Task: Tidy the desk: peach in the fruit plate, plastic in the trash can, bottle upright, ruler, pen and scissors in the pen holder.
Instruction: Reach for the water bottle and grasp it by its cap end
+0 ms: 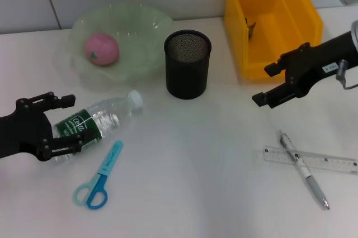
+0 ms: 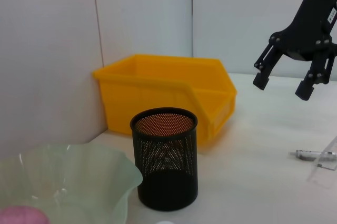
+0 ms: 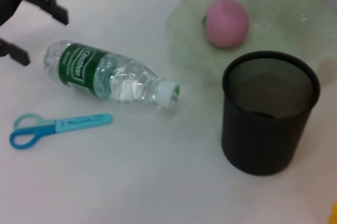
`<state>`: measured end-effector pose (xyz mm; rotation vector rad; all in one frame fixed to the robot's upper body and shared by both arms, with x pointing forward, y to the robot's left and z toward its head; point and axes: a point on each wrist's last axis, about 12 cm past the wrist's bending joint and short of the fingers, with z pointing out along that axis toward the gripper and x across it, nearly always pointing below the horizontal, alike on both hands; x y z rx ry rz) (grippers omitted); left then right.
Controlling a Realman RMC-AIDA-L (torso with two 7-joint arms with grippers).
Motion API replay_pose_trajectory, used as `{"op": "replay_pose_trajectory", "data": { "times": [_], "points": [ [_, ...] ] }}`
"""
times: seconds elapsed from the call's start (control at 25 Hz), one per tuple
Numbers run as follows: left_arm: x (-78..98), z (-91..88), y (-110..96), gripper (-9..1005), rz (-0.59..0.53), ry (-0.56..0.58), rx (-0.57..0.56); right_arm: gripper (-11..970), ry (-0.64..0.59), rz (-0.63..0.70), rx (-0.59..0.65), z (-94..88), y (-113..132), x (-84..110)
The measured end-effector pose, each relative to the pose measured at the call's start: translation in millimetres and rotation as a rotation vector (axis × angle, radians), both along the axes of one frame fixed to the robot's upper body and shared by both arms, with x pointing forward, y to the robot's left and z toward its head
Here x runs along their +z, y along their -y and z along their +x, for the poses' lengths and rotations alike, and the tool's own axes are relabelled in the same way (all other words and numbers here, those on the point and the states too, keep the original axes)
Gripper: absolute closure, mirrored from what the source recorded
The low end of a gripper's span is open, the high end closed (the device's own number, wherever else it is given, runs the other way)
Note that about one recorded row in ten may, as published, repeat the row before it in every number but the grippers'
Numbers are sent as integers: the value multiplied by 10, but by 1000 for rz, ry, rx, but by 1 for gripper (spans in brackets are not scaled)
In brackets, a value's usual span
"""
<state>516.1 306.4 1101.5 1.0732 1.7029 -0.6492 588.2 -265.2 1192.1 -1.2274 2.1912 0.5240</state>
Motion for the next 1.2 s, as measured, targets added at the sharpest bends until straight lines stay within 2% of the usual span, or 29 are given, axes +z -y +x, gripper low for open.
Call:
{"op": "replay_pose_trajectory", "data": {
  "times": [0.2, 0.36, 0.52, 0.8, 0.92, 1.2],
  "points": [
    [-47, -15, 34, 263, -11, 1, -4, 114, 68, 124, 62, -79, 42, -158],
    [-73, -24, 47, 264, -17, 10, -11, 114, 83, 226, 85, -127, 97, -370],
    [-83, -30, 54, 265, -21, 14, -15, 114, 96, 266, 101, -192, 180, -576],
    [-118, -13, 64, 266, -19, 28, -9, 114, 208, 342, 141, -441, 323, -899],
    [-117, -3, 65, 267, -17, 29, -6, 114, 242, 395, 156, -550, 356, -970],
    [-29, 227, 154, 269, 56, 0, -9, 114, 247, 400, 145, -628, 404, -1038]
  ]
}}
